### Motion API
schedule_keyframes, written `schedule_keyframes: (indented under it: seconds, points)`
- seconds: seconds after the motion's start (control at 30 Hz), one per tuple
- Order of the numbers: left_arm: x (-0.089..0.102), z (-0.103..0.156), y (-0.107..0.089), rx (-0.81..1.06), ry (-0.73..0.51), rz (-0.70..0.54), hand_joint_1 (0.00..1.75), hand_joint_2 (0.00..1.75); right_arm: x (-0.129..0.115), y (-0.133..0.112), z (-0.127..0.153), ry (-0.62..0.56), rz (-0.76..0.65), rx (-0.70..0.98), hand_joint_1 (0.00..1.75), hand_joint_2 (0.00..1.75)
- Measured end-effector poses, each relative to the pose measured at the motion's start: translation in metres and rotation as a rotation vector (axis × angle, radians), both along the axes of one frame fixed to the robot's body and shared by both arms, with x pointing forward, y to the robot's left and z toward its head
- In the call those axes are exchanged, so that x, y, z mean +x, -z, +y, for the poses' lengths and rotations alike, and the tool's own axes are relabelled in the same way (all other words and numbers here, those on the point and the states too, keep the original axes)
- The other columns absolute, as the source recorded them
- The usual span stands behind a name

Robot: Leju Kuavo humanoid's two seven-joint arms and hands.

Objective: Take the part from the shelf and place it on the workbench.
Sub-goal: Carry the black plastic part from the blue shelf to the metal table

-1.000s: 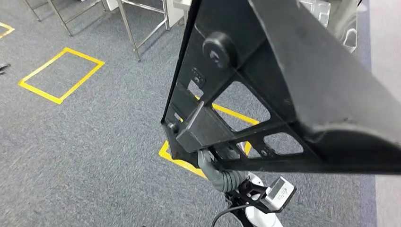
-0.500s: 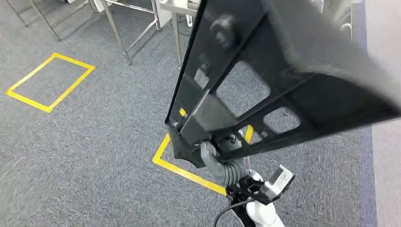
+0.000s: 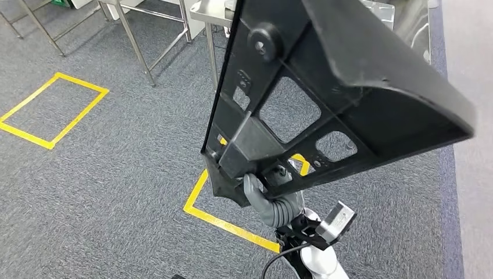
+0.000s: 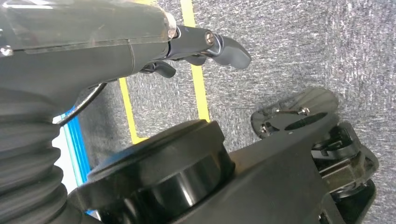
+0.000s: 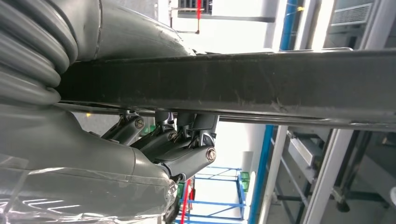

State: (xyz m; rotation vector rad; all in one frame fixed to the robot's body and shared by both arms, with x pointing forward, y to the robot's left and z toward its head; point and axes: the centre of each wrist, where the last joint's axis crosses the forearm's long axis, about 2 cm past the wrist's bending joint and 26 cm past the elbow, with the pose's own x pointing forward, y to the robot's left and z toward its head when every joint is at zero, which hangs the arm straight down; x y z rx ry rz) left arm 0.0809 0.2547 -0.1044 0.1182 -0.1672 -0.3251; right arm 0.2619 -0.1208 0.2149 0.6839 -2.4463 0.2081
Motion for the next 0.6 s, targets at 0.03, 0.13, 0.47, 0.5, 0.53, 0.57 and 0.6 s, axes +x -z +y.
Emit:
schedule_keyframes:
  seconds: [0.03, 0.13, 0.47, 0.5, 0.53, 0.57, 0.6]
  points:
    - [-0.0002, -0.0005, 0.0, -0.001, 0.0, 0.001, 0.0, 1.75, 0.0004, -0.0007, 0.0001, 0.0, -0.002, 0.0, 1.73, 1.75]
    - [-0.0013, -0.0003, 0.0002, 0.0, 0.0, 0.004, 0.0, 1.75, 0.0009, -0.0004, -0.0001, 0.001, -0.002, -0.001, 1.73, 1.75]
    - [-0.0036, -0.0001, 0.0007, -0.001, 0.002, 0.011, 0.0, 1.75, 0.0025, -0.0025, 0.0002, 0.0, -0.009, -0.002, 1.73, 1.75]
    - [-0.0035, -0.0001, 0.0006, 0.0, 0.003, 0.011, 0.0, 1.75, 0.0027, -0.0029, 0.0003, 0.0, -0.011, -0.002, 1.73, 1.75]
    - [-0.0031, -0.0001, 0.0006, -0.001, 0.003, 0.009, 0.0, 1.75, 0.0029, -0.0033, 0.0005, -0.001, -0.012, -0.001, 1.73, 1.75]
    - [-0.0025, 0.0, 0.0005, -0.001, 0.002, 0.007, 0.0, 1.75, 0.003, -0.0036, 0.0007, -0.002, -0.013, -0.001, 1.73, 1.75]
    - [-0.0007, 0.0002, 0.0002, -0.002, 0.001, 0.002, 0.0, 1.75, 0.003, -0.0036, 0.0008, -0.002, -0.013, -0.001, 1.73, 1.75]
